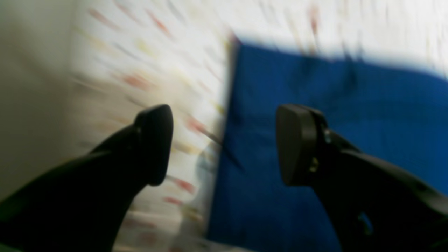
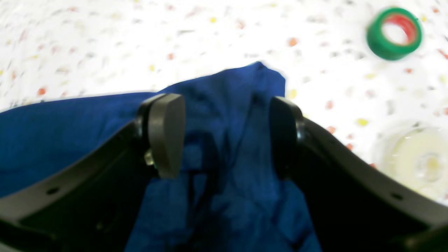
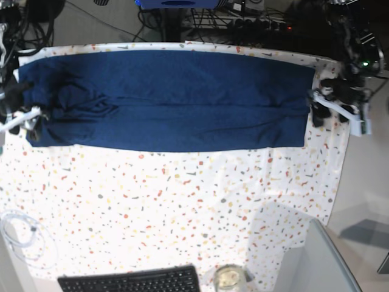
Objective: Layout the t-shirt on the table in an organized manner, then fold the t-shirt properly
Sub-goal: 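Lower the folded edge with both grippers and release it flat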
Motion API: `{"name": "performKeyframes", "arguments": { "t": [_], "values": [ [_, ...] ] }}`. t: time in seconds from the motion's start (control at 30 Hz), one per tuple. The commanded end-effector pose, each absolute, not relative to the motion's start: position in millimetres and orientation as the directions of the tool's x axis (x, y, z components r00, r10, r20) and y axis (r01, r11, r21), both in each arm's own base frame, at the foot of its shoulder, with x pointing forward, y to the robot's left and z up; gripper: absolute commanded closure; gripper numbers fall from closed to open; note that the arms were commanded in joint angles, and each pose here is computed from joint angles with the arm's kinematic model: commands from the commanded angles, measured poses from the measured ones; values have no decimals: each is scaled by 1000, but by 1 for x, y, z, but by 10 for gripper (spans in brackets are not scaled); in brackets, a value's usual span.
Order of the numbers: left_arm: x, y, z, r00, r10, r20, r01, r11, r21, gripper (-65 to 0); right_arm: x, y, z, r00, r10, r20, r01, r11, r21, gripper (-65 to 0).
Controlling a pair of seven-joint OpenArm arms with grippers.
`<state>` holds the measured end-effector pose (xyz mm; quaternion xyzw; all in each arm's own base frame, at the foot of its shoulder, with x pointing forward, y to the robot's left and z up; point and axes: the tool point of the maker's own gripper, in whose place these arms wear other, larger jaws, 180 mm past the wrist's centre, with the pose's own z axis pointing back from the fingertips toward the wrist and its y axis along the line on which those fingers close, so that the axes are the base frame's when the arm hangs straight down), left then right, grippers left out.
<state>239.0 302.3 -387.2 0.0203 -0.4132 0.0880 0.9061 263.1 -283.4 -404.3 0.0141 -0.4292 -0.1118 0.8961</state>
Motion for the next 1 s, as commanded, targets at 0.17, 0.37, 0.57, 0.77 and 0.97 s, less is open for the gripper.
{"name": "performKeyframes", "arguments": {
  "t": [0.17,0.37,0.57,0.77,0.97],
  "values": [
    [266,283,-359,582,132,803,-143,988,-59,-229,300,-290,-412,601,-251,758,206,966,156,-102],
    [272,247,-414,646,210,734,-123,977,-171,0,304,-286,-450,665,-292,688,235,956,178,-24],
    [256,253,-445,670,260,696,-172,966,-195,0,294,-319,-477,670,-330,665,315,938,148,0],
    [246,266,-457,701,258,665,-189,966,-175,0,278,-344,-489,670,-346,657,366,924,113,0],
    [257,264,-430,656,222,721,-155,975,-159,0,287,-336,-459,631,-281,723,301,948,106,0]
  ]
}}
